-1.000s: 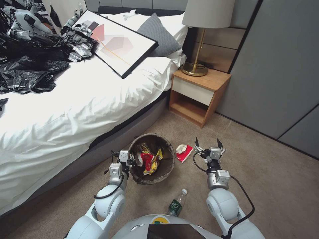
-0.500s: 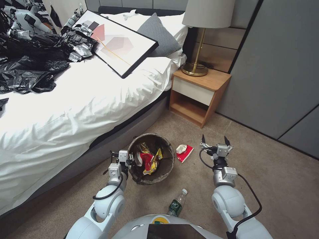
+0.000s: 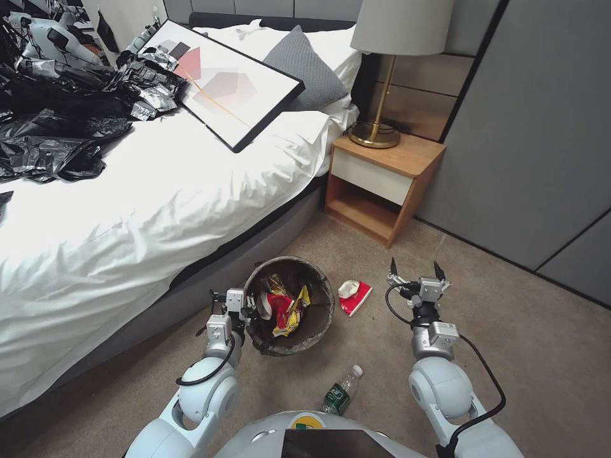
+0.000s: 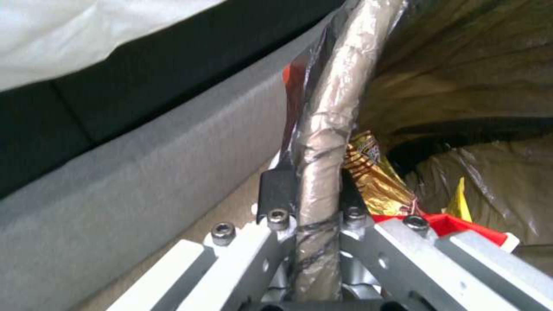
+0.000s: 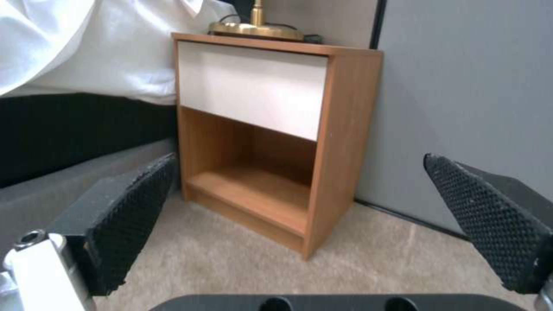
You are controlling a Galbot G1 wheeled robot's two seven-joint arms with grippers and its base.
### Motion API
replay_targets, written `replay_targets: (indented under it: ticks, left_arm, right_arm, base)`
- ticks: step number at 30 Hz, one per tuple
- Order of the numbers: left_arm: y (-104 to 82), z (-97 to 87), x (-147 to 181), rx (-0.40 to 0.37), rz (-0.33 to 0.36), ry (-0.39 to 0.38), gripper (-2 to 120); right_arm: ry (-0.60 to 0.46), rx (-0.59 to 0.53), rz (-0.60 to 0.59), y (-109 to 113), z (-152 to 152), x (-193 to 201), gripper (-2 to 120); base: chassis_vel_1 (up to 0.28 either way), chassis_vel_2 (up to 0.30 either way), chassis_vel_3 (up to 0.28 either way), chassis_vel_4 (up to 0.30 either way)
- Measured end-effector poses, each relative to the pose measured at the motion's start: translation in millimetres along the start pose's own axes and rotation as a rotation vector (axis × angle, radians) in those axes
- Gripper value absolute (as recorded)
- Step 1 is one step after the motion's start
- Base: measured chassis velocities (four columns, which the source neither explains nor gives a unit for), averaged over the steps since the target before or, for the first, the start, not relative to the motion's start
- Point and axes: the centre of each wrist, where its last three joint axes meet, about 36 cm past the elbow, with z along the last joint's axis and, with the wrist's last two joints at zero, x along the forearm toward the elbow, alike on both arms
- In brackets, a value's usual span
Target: Pick up the trash bin, then pick up the garbage from the floor and place it into the trash bin.
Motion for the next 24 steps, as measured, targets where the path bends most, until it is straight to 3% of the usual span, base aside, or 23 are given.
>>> replay_targets:
  ticks: [11, 24]
  left_arm:
    - [-0.6, -2.3, -1.4, 0.004, 0.000, -0.008, 0]
    - [-0.5, -2.4, -1.9, 0.004, 0.000, -0.007, 0]
  right_arm:
    - [-0.015, -0.001, 0.004, 4.0, 2.1, -3.5, 100]
    - [-0.014, 0.002, 0.000, 4.3, 2.8, -4.9, 100]
  base:
    - [-0.169, 0.172, 0.169, -0.160]
    - [-0.001, -0.001, -0.009, 0.002]
